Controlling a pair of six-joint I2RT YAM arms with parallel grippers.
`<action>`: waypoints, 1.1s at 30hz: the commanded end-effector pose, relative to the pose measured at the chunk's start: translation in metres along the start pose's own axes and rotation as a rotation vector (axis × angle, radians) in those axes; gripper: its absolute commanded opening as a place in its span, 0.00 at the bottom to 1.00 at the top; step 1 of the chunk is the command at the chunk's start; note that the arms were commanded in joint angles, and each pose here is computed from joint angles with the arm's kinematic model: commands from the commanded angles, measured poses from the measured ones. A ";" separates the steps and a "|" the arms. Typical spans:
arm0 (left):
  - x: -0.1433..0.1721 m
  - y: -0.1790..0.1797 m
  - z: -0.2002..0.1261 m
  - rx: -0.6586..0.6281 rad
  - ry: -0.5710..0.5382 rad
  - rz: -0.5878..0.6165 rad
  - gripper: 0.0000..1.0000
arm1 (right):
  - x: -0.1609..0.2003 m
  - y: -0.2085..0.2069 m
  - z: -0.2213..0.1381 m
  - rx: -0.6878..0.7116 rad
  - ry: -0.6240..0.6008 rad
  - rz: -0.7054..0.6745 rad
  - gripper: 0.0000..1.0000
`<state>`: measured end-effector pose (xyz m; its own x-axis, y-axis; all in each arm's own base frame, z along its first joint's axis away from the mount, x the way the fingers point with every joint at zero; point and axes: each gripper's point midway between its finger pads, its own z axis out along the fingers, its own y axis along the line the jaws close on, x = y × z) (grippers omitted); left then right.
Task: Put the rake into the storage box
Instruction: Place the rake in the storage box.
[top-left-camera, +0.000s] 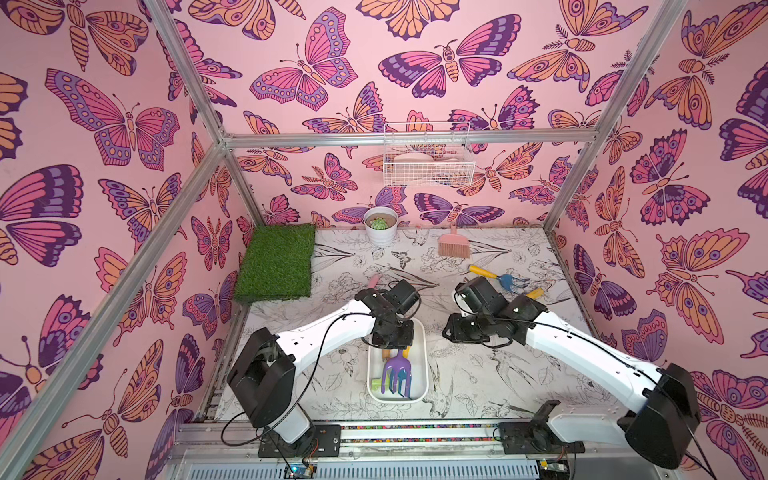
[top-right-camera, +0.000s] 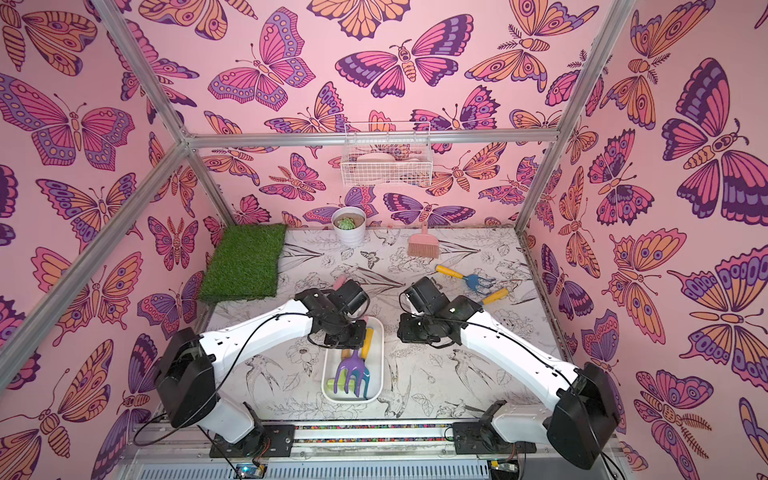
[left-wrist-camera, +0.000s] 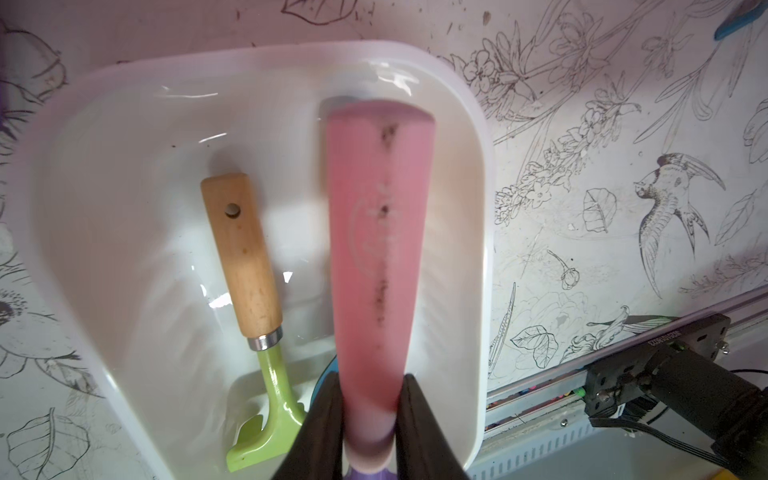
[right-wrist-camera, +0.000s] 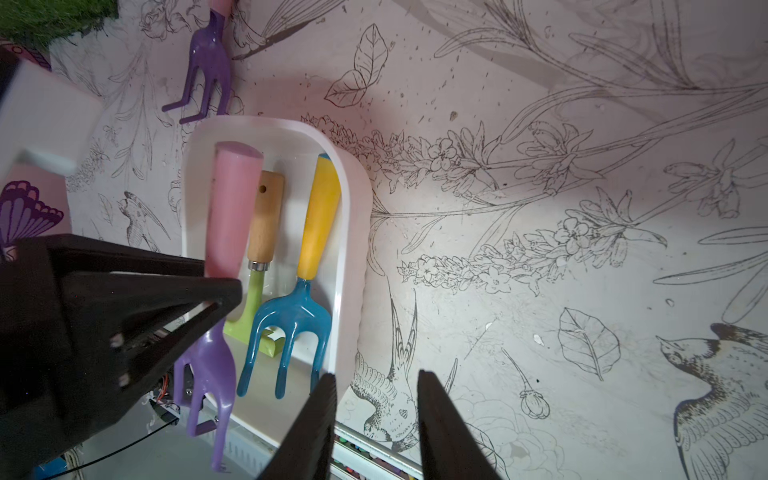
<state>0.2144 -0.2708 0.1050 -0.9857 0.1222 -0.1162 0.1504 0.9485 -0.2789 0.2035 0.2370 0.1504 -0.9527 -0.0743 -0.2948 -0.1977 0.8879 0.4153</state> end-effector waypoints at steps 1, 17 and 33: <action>-0.009 -0.011 0.002 0.010 -0.025 0.005 0.00 | 0.003 -0.006 -0.006 0.018 -0.029 0.019 0.37; -0.007 -0.017 0.010 0.003 -0.022 0.009 0.08 | 0.012 -0.014 -0.013 0.019 -0.043 0.037 0.38; -0.022 -0.010 -0.036 0.015 -0.167 0.024 0.43 | 0.000 -0.002 -0.014 0.001 -0.056 0.004 0.39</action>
<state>0.2250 -0.2831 0.1329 -0.9666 0.1039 -0.2342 0.1753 0.9348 -0.3089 0.1949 0.2232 0.1488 -0.9516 -0.0339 -0.3055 -0.1652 0.8946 0.4152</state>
